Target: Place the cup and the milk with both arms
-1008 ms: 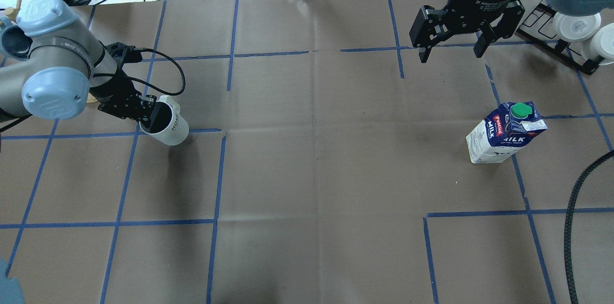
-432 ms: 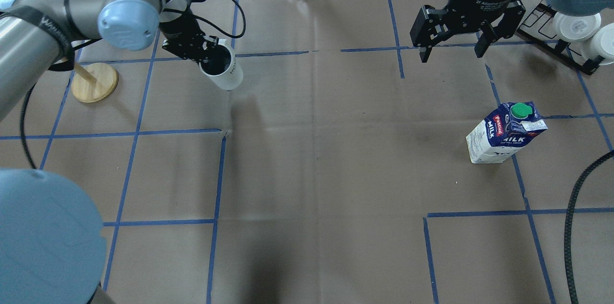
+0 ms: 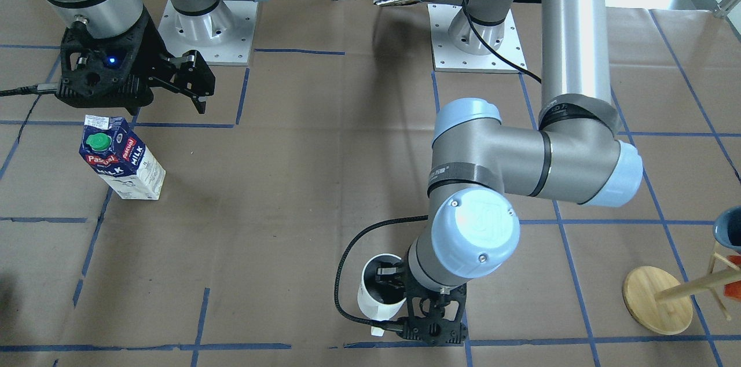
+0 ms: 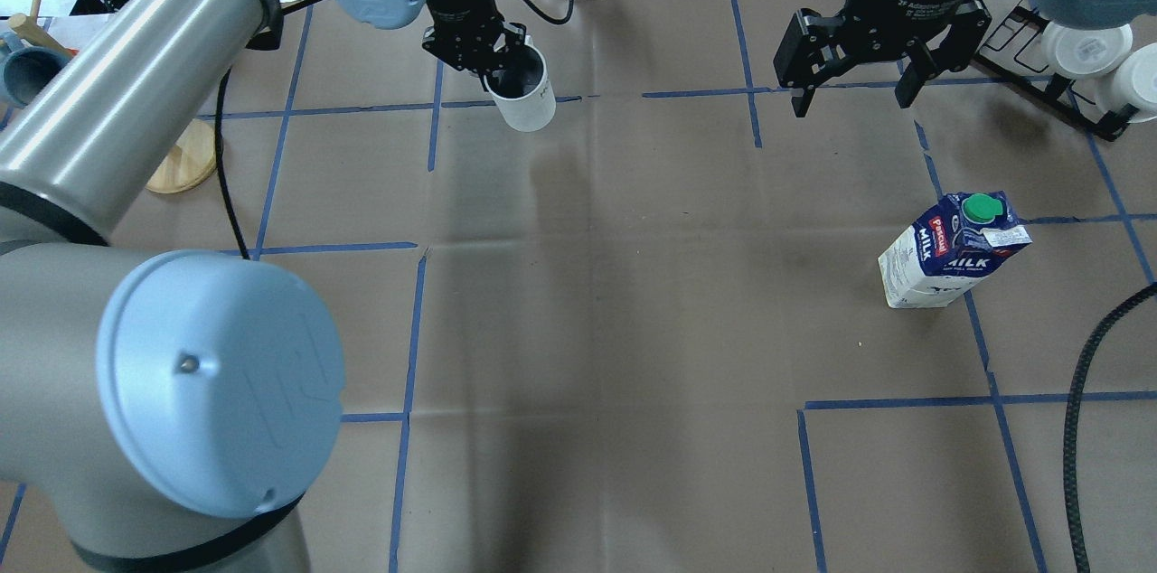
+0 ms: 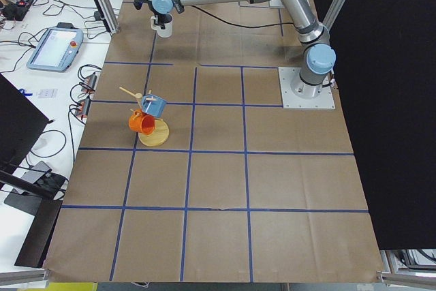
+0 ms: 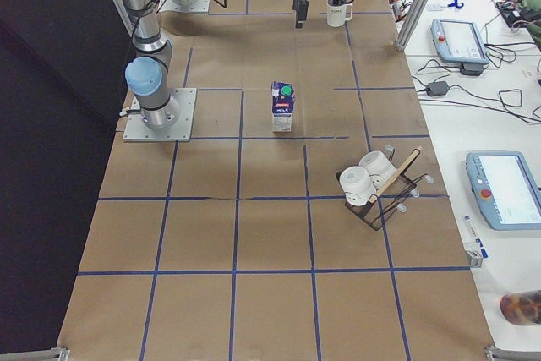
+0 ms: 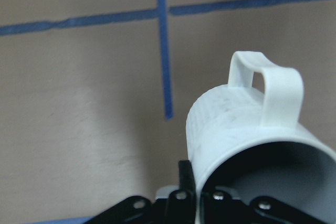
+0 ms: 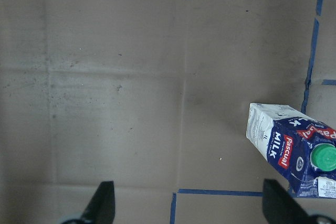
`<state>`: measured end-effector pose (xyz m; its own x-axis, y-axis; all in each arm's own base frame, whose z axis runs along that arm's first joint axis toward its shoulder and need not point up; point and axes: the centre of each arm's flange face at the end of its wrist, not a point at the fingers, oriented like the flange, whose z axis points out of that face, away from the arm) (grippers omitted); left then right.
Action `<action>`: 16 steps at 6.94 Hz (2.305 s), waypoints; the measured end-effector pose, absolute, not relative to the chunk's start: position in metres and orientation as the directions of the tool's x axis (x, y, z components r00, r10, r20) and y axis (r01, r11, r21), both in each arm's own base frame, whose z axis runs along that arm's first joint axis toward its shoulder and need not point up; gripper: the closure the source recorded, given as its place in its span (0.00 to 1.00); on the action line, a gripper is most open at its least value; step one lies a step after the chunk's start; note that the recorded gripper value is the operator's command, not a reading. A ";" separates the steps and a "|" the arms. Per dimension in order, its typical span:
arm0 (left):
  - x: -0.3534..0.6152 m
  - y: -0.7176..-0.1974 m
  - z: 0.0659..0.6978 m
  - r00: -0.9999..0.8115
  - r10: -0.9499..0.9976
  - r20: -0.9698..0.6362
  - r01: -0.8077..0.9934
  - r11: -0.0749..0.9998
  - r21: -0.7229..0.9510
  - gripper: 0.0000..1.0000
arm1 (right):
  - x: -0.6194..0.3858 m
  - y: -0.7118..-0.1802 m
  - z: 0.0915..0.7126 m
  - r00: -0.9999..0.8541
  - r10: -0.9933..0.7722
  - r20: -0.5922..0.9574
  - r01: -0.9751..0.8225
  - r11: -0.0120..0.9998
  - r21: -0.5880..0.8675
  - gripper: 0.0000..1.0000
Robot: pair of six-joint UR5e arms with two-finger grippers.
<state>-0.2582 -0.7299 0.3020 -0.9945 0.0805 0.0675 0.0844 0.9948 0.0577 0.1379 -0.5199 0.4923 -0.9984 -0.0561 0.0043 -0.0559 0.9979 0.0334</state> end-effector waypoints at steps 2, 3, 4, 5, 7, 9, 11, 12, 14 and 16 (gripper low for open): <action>-0.275 -0.736 0.280 -0.995 0.077 0.062 0.083 0.991 0.103 1.00 | 0.138 -0.520 0.492 -0.998 -0.056 0.004 -0.056 0.998 0.035 0.00; -0.277 -0.738 0.267 -0.995 0.076 0.060 0.082 0.989 0.120 1.00 | 0.138 -0.520 0.492 -0.998 -0.057 0.004 -0.057 0.998 0.035 0.00; -0.279 -0.739 0.257 -0.996 0.069 0.060 0.076 0.989 0.130 1.00 | 0.138 -0.520 0.492 -0.998 -0.058 0.004 -0.057 0.998 0.034 0.00; -0.281 -0.740 0.251 -0.997 0.057 0.058 0.065 0.988 0.137 1.00 | 0.138 -0.520 0.492 -0.998 -0.058 0.004 -0.057 0.998 0.034 0.00; -0.285 -0.738 0.247 -0.998 0.046 0.050 0.053 0.988 0.143 0.88 | 0.130 -0.522 0.492 -0.998 -0.058 0.005 -0.058 0.998 0.036 0.00; -0.288 -0.736 0.246 -0.998 0.049 0.040 0.055 0.988 0.148 0.70 | 0.119 -0.524 0.491 -0.998 -0.063 0.005 -0.063 0.997 0.040 0.00; -0.288 -0.736 0.241 -0.998 0.050 0.037 0.055 0.986 0.156 0.20 | 0.116 -0.524 0.491 -0.998 -0.064 0.006 -0.063 0.997 0.041 0.00; -0.289 -0.736 0.244 -0.998 0.050 0.037 0.055 0.987 0.154 0.00 | 0.114 -0.525 0.491 -0.997 -0.073 0.006 -0.073 0.996 0.041 0.00; -0.287 -0.728 0.271 -0.998 0.050 0.037 0.055 0.986 0.155 0.00 | 0.084 -0.529 0.491 -0.994 -0.105 0.004 -0.105 0.994 0.044 0.00; -0.270 -0.702 0.341 -0.997 0.072 0.022 0.075 0.984 0.163 0.04 | 0.020 -0.524 0.481 -0.994 -0.112 -0.010 -0.112 0.992 0.059 0.00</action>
